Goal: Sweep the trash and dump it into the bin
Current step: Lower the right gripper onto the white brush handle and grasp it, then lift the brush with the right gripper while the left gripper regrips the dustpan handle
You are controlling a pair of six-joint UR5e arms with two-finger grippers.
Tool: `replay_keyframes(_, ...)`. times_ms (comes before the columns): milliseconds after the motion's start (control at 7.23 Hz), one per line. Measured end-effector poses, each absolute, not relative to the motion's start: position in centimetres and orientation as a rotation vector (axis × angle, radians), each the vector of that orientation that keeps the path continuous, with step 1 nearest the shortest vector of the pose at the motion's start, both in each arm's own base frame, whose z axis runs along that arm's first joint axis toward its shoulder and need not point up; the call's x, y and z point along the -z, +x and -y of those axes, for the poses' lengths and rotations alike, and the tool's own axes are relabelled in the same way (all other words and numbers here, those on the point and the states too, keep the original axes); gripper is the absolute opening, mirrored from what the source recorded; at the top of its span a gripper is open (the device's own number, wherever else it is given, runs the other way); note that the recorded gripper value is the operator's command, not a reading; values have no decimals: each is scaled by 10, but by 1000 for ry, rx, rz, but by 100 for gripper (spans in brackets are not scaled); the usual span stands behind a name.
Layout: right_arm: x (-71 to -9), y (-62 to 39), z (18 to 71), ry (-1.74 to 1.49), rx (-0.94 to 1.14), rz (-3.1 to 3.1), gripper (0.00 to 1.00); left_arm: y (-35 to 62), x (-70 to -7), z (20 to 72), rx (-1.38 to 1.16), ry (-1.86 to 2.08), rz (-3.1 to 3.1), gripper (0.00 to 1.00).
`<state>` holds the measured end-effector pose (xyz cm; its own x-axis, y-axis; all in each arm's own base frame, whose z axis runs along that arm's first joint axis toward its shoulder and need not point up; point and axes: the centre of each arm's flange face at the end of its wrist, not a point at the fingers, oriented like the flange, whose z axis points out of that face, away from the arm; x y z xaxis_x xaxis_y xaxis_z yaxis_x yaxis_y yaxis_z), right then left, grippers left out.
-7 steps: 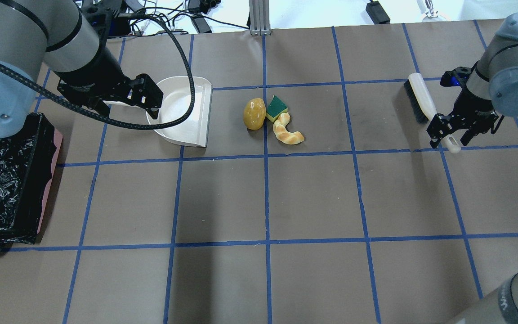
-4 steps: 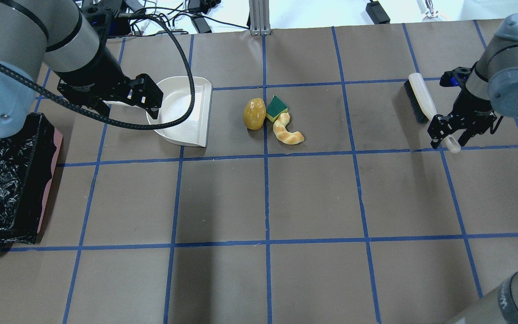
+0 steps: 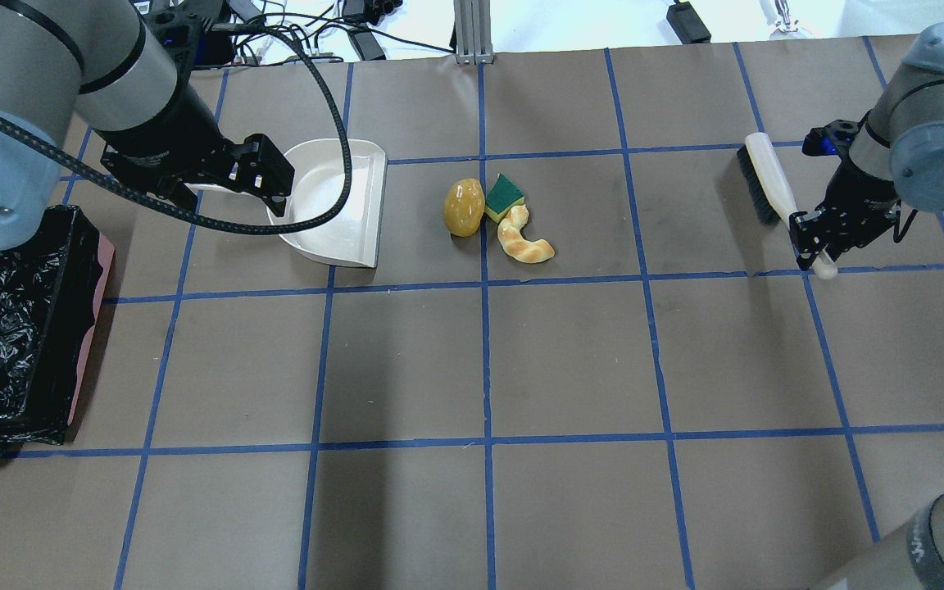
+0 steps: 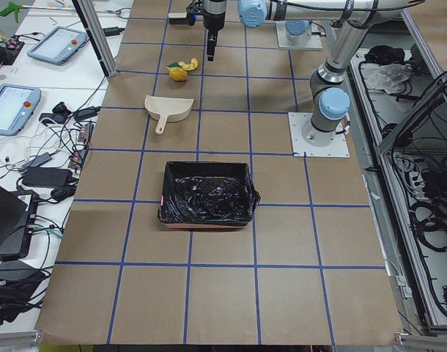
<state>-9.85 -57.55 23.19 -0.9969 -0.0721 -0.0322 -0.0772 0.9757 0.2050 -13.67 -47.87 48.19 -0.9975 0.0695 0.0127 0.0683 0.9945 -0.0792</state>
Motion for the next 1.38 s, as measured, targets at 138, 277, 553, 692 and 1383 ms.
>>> replay_keyframes(138, -234, -99, 576, -118, -322, -3100, 0, -137, -481, 478, -119, -108, 3122, 100)
replay_keyframes(277, -236, -99, 576, -120, -320, -3101, 0, -137, -480, 478, -112, -109, 3122, 100)
replay_keyframes(553, -248, -98, 582, -141, -290, -3109, 0, -135, -473, 484, -90, -158, 3119, 100)
replay_keyframes(692, -257, -90, 586, -166, -268, -3116, 0, -127, -466, 491, -70, -250, 3117, 100)
replay_keyframes(1383, -275, -16, 595, -251, -185, -3076, 0, -22, -395, 563, -21, -1355, 2853, 100)
